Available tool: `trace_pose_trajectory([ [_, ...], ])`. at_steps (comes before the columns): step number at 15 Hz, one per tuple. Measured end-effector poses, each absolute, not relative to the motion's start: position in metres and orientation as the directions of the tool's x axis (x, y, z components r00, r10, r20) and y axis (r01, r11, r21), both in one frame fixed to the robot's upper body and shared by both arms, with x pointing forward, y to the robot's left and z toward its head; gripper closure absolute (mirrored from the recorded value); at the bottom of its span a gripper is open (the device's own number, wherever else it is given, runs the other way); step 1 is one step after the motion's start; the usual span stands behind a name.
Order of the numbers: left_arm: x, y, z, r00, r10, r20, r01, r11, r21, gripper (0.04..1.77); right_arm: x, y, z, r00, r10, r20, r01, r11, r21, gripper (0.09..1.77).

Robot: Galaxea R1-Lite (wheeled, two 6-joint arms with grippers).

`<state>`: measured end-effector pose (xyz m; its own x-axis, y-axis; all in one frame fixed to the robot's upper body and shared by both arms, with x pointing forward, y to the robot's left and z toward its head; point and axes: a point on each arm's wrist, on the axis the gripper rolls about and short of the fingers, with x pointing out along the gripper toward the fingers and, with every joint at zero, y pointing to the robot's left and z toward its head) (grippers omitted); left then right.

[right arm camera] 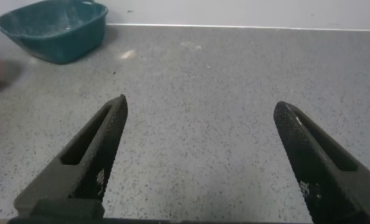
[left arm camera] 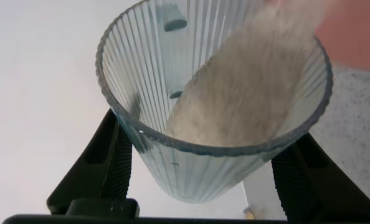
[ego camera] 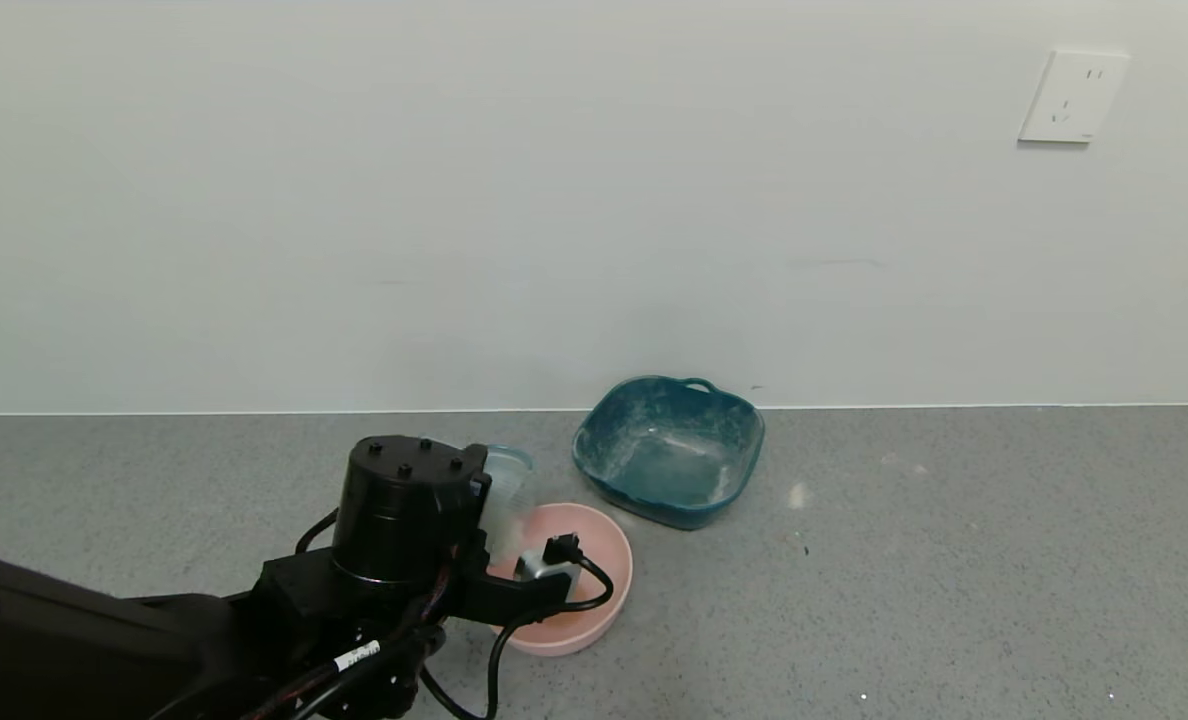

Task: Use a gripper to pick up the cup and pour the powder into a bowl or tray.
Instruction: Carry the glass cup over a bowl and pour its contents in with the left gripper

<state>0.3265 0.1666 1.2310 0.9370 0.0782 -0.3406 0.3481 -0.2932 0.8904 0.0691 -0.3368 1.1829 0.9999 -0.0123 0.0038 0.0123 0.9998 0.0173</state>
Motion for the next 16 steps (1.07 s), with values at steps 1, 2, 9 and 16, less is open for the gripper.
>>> trace_pose_trajectory([
  [1,0.3248,0.1652,1.2305,0.937,0.098,-0.334,0.348,-0.304,0.887,0.52,0.0691,-0.3368,1.1829,1.0,-0.012,0.004,0.012,1.0,0.017,0.15],
  [2,0.3232,0.1631,1.2301,0.938,0.101,-0.331,0.346,-0.317,0.883,0.52,0.0691,-0.3368,1.1829,1.0,-0.012,0.004,0.012,1.0,0.017,0.15],
  [9,0.3226,0.1591,1.2278,0.937,0.098,-0.334,0.347,-0.329,0.878,0.52,0.0691,-0.3368,1.1829,1.0,-0.013,0.004,0.013,1.0,0.017,0.15],
  [16,0.3223,0.1581,1.2275,0.938,0.096,-0.332,0.344,-0.336,0.877,0.52,0.0691,-0.3368,1.1829,1.0,-0.013,0.004,0.013,1.0,0.017,0.15],
])
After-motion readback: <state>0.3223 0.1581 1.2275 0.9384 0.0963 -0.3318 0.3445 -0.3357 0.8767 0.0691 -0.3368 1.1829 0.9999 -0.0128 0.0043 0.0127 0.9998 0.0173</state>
